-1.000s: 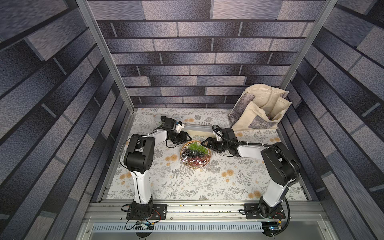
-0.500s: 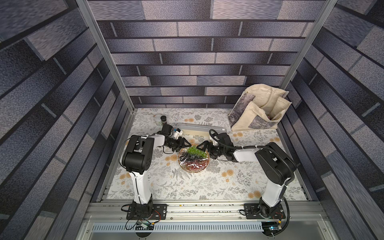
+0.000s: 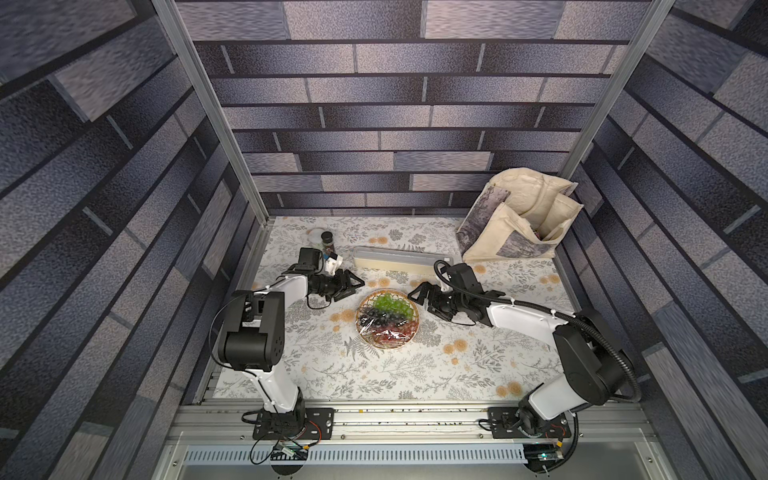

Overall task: Wrap the plate with plastic wrap
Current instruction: Cover the plate with plastic wrap.

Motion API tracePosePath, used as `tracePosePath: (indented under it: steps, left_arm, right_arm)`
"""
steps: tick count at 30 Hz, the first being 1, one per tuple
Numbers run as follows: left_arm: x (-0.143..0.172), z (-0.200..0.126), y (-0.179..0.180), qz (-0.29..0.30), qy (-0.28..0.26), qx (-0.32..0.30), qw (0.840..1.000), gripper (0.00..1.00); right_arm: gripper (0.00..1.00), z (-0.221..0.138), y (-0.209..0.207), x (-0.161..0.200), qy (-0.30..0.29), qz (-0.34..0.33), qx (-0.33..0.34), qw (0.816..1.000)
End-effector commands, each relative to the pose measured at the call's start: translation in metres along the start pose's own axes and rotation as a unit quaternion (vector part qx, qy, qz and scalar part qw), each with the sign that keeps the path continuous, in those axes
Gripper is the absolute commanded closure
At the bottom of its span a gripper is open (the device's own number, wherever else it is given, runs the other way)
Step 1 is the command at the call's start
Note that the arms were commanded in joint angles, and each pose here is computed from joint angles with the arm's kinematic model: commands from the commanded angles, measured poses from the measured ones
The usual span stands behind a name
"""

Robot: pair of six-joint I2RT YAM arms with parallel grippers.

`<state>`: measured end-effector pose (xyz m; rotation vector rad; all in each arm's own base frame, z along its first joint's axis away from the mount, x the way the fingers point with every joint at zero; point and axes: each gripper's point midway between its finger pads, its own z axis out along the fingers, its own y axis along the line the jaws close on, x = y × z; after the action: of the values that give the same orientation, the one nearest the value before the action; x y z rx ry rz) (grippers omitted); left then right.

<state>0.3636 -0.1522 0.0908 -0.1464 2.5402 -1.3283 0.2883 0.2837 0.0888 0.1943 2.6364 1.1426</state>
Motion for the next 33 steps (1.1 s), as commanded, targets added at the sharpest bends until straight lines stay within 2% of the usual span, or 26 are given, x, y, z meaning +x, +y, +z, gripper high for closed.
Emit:
tracePosePath:
  steps: [1,12,19,22,25,30,33]
  left_arm:
    - [0.027,0.002,0.003,-0.014,0.031,-0.007,0.999,0.41]
    - [0.053,0.015,0.006,-0.036,0.05,-0.007,0.998,0.41]
    - [0.046,0.009,0.014,-0.045,0.022,-0.021,0.999,0.41]
    - [0.037,-0.005,0.011,-0.04,-0.004,-0.022,0.999,0.41]
    - [0.035,-0.021,0.007,-0.031,-0.016,-0.027,0.999,0.4]
    - [0.057,-0.036,0.005,-0.038,-0.008,-0.034,0.999,0.4]
    - [0.076,-0.039,0.008,-0.056,-0.004,-0.033,0.998,0.4]
  right_arm:
    - [0.0,0.004,0.006,0.016,0.029,0.004,0.006,1.0]
    - [0.0,0.037,0.028,0.02,0.047,0.001,-0.016,0.999]
    - [0.0,0.046,0.026,0.019,0.039,0.012,-0.03,0.999]
    - [0.0,0.025,0.008,0.009,0.015,-0.022,0.022,0.999]
    - [0.0,0.005,-0.004,-0.01,-0.004,-0.07,0.044,0.997]
    - [0.04,0.013,0.04,-0.024,0.027,-0.235,-0.023,0.971]
    - [0.06,0.029,0.071,-0.036,0.042,-0.282,-0.073,0.956]
